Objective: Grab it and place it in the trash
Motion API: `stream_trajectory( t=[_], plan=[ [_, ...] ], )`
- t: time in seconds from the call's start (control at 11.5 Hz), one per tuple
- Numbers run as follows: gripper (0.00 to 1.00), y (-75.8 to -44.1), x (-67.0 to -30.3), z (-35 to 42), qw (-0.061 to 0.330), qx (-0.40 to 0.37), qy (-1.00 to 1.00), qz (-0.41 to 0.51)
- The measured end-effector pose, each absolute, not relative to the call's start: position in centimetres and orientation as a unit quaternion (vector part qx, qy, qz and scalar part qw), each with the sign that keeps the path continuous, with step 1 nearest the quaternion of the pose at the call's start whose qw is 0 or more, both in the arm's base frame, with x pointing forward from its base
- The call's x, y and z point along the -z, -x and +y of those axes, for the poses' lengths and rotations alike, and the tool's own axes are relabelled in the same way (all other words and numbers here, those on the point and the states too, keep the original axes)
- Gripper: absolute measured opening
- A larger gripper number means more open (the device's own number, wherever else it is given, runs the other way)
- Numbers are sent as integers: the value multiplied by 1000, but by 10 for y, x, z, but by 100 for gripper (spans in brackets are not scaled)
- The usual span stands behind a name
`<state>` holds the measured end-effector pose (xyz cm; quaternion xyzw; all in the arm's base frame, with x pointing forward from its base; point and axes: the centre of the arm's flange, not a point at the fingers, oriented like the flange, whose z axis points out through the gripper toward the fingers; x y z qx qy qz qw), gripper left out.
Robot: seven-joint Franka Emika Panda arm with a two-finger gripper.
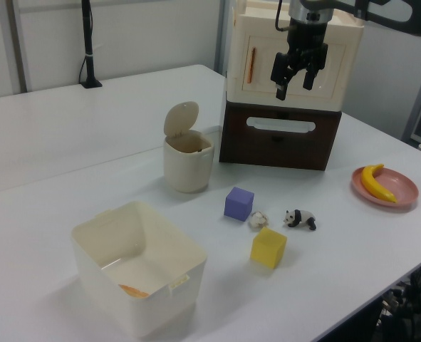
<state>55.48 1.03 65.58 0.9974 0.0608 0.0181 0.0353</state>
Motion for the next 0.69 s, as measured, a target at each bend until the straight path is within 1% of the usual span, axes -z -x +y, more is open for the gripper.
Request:
stream_trajectory(
  t=[0.69],
  plan=[
    [100, -556, -654, 0, 35, -16, -998, 51]
  ],
)
